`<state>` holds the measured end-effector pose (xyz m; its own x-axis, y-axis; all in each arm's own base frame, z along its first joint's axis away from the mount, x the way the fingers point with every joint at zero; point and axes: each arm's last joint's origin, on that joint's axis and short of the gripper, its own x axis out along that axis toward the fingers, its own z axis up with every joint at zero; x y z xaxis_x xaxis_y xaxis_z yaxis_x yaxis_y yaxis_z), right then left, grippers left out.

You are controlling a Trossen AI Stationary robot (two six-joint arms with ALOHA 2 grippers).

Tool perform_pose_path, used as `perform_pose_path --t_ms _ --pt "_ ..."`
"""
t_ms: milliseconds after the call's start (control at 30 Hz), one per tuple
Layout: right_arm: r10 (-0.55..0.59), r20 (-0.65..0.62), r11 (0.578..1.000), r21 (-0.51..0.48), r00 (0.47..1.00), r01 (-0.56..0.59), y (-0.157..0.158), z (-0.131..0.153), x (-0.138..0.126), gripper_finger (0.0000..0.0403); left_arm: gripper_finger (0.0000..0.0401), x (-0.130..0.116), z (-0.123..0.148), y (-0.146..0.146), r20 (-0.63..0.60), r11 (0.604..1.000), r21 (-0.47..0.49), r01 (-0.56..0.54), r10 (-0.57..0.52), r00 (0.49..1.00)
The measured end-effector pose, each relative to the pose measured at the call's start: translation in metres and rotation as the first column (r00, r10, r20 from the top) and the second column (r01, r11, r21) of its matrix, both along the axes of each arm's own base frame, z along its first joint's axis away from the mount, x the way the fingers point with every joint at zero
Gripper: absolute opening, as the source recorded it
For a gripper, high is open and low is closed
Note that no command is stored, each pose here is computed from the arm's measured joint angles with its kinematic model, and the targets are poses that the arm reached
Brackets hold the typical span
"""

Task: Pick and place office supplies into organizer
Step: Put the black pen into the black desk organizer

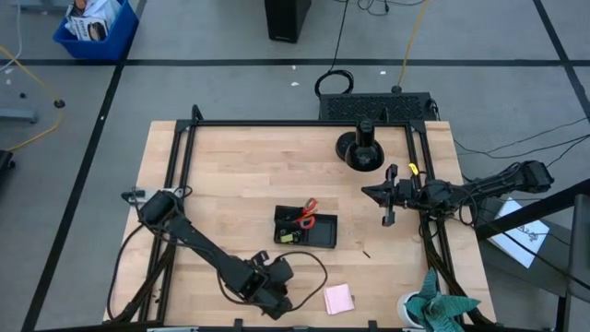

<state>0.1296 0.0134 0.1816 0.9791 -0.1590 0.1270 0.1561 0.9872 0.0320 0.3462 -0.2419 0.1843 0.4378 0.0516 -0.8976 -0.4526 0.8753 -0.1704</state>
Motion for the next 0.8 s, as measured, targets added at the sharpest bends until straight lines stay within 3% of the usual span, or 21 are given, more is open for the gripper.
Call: perform_pose_path --t_ms 167,467,600,800 --pt "0.000 -0.005 1.000 0.000 1.000 0.000 0.000 -0.001 0.000 0.0002 0.0174 -0.003 -0.004 0.004 -0.062 0.996 -0.053 -0.071 0.068 0.996" --pt "0.000 -0.001 1.000 -0.001 1.000 0.000 0.000 0.000 0.000 0.0002 0.0256 0.004 -0.006 0.013 -0.089 0.991 -0.099 -0.094 0.086 0.992" --pt "0.000 -0.002 1.000 -0.002 1.000 0.000 0.000 0.000 0.000 0.0002 0.0260 0.007 -0.009 0.017 -0.093 0.993 -0.089 -0.073 0.064 0.994" --pt "0.000 -0.005 1.000 -0.003 1.000 0.000 0.000 0.000 0.000 0.0002 0.0248 0.013 -0.039 0.015 -0.188 0.992 -0.112 -0.053 0.031 0.982"
